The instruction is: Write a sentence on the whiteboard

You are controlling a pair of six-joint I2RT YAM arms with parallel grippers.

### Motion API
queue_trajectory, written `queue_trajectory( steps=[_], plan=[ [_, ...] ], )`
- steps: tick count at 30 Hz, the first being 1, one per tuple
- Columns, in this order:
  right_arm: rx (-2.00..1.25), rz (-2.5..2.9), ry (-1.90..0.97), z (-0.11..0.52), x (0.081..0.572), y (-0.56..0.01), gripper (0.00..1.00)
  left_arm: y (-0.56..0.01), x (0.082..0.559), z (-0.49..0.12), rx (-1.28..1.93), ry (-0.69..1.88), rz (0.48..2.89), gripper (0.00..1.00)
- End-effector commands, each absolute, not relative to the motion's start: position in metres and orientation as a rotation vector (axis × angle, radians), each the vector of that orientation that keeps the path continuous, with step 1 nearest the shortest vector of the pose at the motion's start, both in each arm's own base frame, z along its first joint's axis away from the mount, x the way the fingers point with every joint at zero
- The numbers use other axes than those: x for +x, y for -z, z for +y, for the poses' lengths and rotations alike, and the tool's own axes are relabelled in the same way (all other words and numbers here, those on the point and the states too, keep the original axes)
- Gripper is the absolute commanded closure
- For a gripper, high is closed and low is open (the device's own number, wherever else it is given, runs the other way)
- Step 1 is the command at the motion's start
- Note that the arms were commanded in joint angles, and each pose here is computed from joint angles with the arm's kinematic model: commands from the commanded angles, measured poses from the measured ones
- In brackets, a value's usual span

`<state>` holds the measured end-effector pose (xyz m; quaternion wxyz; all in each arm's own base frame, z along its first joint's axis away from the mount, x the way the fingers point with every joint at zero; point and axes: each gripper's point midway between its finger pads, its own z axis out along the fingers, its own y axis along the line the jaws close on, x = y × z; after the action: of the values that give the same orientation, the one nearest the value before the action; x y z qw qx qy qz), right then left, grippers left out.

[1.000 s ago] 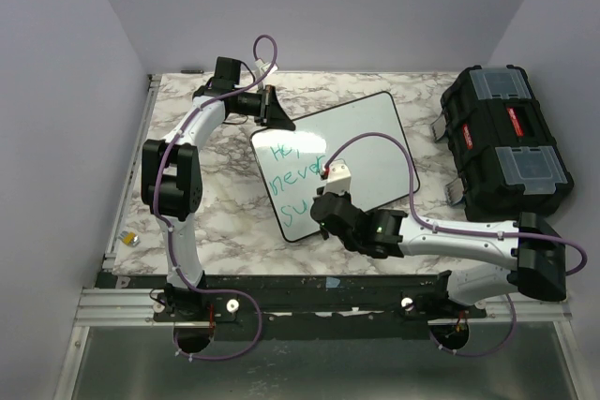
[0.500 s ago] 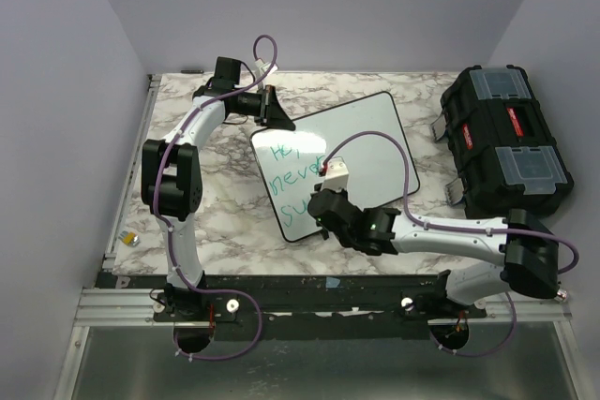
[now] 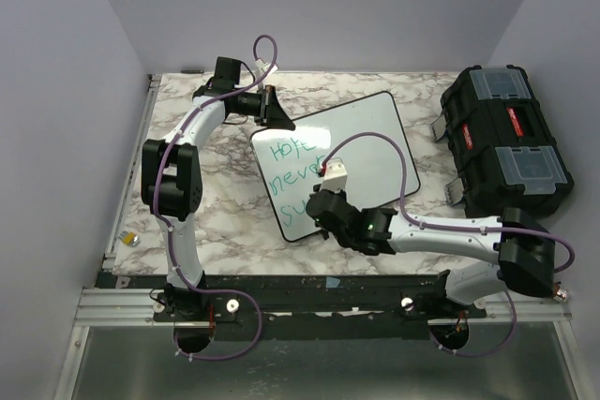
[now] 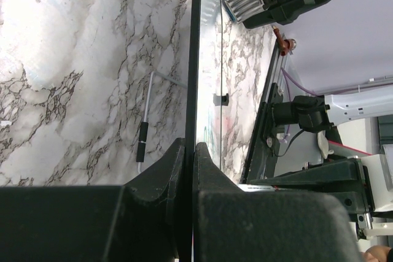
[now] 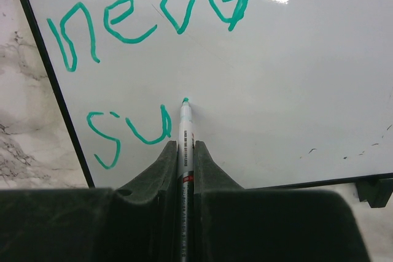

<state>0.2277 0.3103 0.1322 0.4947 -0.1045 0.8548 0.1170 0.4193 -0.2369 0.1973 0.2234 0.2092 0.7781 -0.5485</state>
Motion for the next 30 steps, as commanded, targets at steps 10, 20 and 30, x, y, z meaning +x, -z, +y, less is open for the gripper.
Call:
queue_trajectory(
  steps=[10, 20, 30],
  plan=[
    [-0.291, 2.216, -0.359, 0.296, 0.197, -0.106, 0.99, -0.211, 0.447, -0.221, 0.62, 1.28, 2.056, 1.0],
    [-0.261, 2.217, -0.37, 0.3, 0.199, -0.108, 0.99, -0.211, 0.447, -0.221, 0.621, 1.277, 2.056, 1.0],
    [-0.181, 2.17, -0.275, 0.293, 0.215, -0.119, 0.99, -0.211, 0.448, -0.221, 0.62, 1.28, 2.055, 1.0]
  ],
)
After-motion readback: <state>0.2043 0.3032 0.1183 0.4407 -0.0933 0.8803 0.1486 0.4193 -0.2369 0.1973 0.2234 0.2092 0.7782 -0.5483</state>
